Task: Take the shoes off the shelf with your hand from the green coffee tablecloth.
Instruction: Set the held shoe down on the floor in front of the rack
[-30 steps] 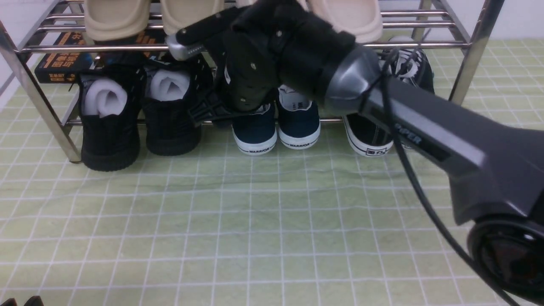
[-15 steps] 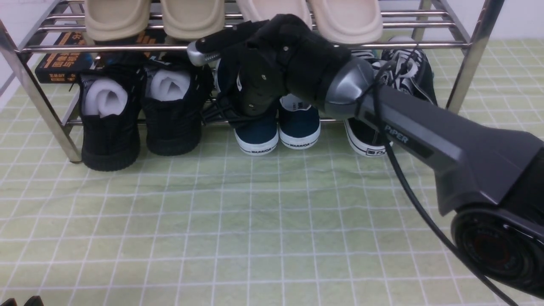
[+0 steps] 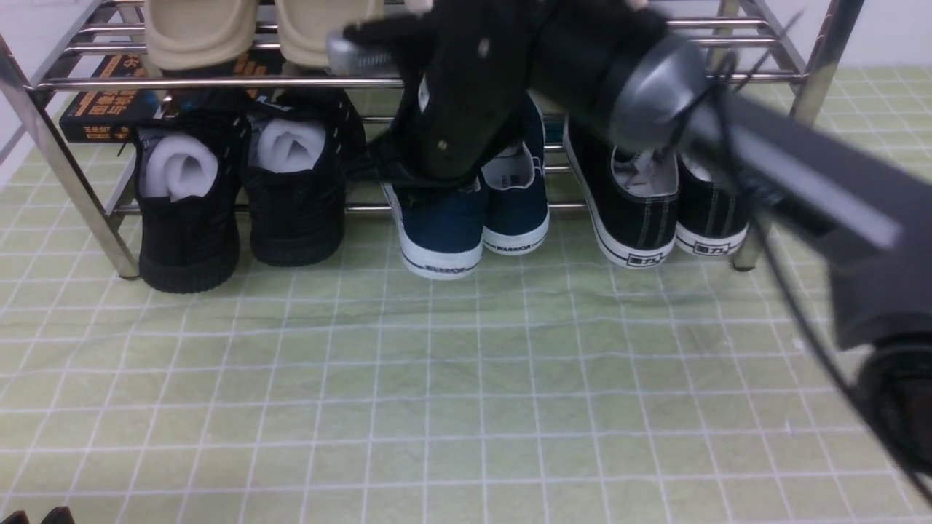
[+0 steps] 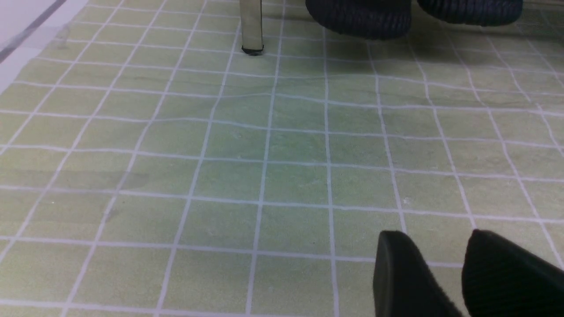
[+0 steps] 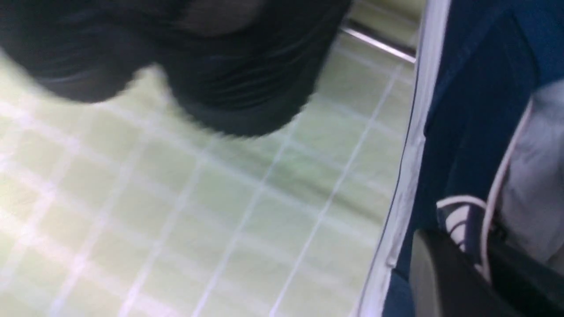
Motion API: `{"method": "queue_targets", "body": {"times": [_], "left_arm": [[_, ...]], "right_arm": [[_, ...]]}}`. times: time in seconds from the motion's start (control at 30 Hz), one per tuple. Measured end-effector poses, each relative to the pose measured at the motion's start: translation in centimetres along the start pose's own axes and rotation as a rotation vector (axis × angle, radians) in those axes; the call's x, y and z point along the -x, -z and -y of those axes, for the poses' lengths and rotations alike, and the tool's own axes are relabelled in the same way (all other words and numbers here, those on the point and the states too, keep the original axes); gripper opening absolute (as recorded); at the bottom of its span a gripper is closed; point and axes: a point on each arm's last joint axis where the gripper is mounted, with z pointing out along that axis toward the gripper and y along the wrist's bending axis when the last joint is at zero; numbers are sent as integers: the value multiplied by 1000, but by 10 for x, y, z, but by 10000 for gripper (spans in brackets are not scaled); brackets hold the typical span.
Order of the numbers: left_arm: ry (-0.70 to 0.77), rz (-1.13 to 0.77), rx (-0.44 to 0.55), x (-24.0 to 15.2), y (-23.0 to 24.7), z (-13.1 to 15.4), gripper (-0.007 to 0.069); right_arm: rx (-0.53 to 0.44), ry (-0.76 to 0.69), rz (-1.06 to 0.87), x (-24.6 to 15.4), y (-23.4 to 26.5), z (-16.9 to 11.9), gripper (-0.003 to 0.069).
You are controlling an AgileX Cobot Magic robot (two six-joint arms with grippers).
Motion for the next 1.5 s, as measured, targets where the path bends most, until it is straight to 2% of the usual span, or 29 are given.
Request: {"method": "queue_targets", "body": {"times": [0.23, 0.5, 0.7, 0.8, 0.93, 1.07, 1.27, 1.5], "left_arm": [[0, 0, 0, 0, 0, 0, 242], [0, 0, 0, 0, 0, 0, 242], [0, 0, 0, 0, 0, 0, 242], [0, 0, 0, 0, 0, 0, 242], [0, 0, 0, 0, 0, 0, 242], [0, 0, 0, 0, 0, 0, 242], [0, 0, 0, 0, 0, 0, 242], [0, 0, 0, 0, 0, 0, 242]], "right_arm": [[113, 113, 15, -7, 82, -30, 45], [203, 226, 33, -31, 129, -67, 45], [227, 282, -20, -67, 159, -73, 45], [216, 280, -80, -93, 171, -63, 45], [153, 223, -210, -125, 151, -47, 45], [75, 139, -335, -155, 103, -34, 45], [52, 28, -262, -159, 45, -33, 45], [90, -24, -199, -154, 25, -39, 45]]}}
